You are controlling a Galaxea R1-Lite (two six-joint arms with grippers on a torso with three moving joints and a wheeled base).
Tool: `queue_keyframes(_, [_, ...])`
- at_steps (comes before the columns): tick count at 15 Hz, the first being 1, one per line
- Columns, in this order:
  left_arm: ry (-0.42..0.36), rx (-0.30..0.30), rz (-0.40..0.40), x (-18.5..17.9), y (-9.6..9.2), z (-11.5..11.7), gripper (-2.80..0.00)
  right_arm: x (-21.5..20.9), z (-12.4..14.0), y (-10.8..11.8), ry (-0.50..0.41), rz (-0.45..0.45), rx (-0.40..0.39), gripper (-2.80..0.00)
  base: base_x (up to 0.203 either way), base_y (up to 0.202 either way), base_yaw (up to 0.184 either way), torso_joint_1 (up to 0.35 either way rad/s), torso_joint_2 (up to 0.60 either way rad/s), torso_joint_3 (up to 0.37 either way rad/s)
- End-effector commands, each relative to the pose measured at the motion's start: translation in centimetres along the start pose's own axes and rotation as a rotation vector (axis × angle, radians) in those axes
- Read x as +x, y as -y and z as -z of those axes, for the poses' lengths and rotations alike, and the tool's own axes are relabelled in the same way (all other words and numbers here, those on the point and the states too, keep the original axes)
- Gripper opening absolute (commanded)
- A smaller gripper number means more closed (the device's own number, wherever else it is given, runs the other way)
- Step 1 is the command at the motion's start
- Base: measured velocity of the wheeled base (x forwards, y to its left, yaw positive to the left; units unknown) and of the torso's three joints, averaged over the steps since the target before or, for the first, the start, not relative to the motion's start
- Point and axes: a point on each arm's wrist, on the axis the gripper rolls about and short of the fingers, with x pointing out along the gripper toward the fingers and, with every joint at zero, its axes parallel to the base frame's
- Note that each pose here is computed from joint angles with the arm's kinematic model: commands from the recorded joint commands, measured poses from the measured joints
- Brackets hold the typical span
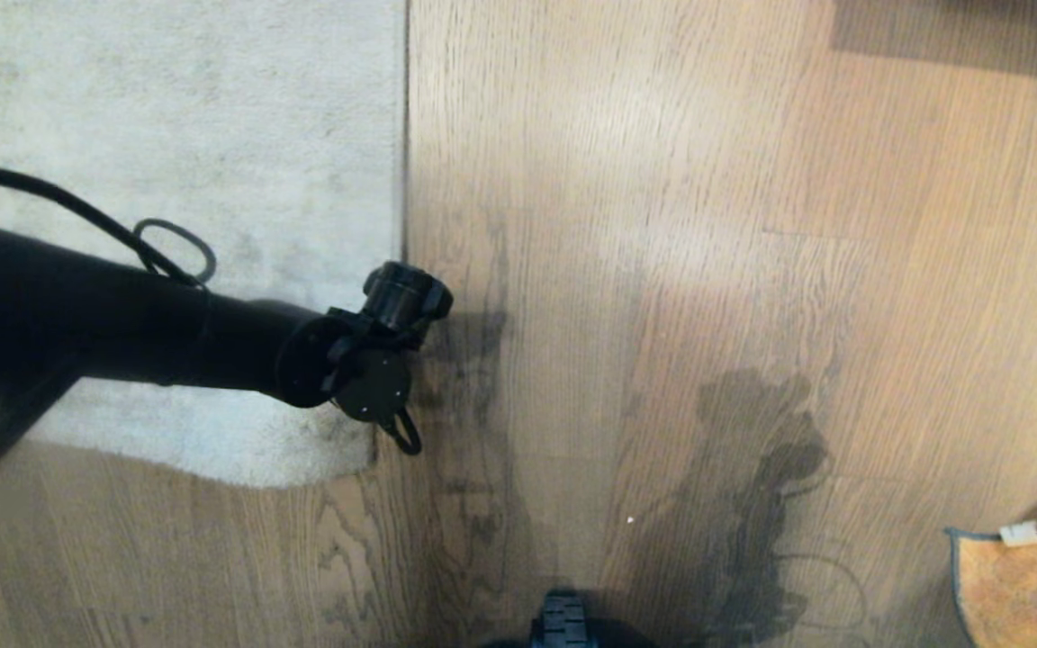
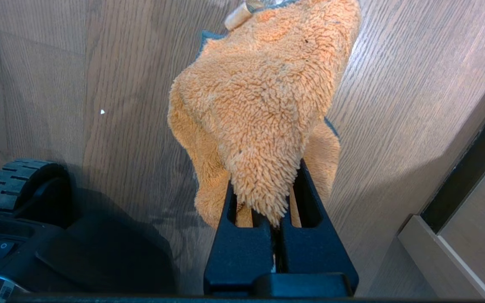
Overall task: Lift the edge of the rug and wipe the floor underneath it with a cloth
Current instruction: Lift up the carpet
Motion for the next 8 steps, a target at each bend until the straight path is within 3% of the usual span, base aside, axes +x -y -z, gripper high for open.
queue_keyframes(1, [0.001, -0.019, -0.023, -0.3, -1.2, 0.0, 0.00, 0.0, 0.0, 0.0, -0.001, -0.002, -0.002, -2.80, 0.000, 0.000, 0.000, 0.000, 0.00, 0.000])
queue_keyframes(8, [0.028, -0.081, -0.049, -1.2, -3.7, -0.5, 0.00, 0.0, 0.0, 0.0, -0.001, -0.002, -0.002, -2.80, 0.000, 0.000, 0.000, 0.000, 0.00, 0.000])
